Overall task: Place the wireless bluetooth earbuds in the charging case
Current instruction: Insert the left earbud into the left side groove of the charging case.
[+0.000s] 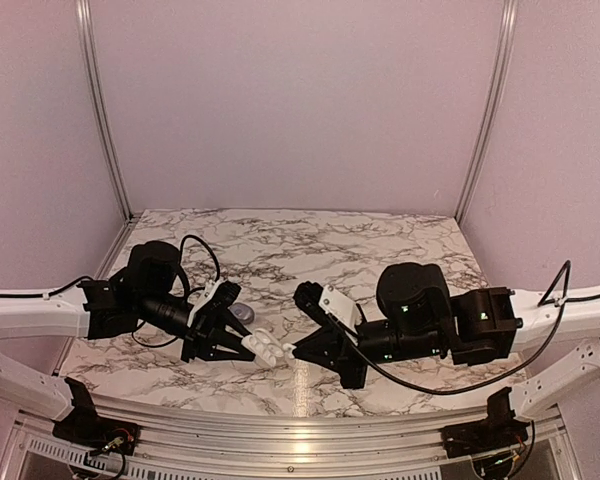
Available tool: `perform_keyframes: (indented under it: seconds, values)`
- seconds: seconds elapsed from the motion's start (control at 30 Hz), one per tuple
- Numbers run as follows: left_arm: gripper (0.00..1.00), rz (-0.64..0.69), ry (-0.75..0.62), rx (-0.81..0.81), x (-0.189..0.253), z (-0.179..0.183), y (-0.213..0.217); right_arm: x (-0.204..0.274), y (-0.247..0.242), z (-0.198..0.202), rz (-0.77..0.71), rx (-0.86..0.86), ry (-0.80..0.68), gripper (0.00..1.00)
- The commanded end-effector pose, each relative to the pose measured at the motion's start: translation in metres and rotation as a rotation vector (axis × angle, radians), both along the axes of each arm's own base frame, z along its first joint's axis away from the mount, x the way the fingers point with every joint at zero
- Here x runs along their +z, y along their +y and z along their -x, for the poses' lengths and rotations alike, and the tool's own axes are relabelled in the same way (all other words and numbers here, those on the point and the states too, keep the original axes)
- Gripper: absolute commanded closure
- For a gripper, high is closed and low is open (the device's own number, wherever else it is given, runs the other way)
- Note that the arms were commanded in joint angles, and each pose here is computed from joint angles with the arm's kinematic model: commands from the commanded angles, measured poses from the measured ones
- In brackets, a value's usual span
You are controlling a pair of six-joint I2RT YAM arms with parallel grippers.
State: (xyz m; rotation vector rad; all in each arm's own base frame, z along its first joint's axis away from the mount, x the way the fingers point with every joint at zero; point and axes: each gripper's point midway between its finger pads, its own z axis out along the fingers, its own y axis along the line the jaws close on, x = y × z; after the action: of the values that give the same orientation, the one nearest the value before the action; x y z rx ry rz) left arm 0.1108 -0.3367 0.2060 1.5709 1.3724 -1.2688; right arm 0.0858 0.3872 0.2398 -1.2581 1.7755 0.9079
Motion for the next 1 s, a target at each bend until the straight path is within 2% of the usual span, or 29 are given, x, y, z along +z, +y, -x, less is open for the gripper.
perform_keyframes:
  seconds: [0.0, 0.17, 0.77, 0.97]
  values:
    - [1.00, 0.024, -0.034, -0.069, 0.011, 0.009, -0.005, 0.029, 0.027, 0.016, -0.066, 0.111, -0.042, 1.00]
    - [1.00, 0.020, -0.033, -0.083, 0.010, 0.012, -0.006, 0.031, 0.040, 0.027, -0.057, 0.150, -0.066, 1.00]
    - [1.00, 0.006, -0.046, -0.118, 0.009, 0.023, -0.009, 0.016, 0.053, 0.011, 0.009, 0.086, -0.090, 1.00]
    - [1.00, 0.008, -0.050, -0.118, 0.010, 0.023, -0.008, 0.012, 0.048, 0.000, 0.030, 0.018, -0.112, 1.00]
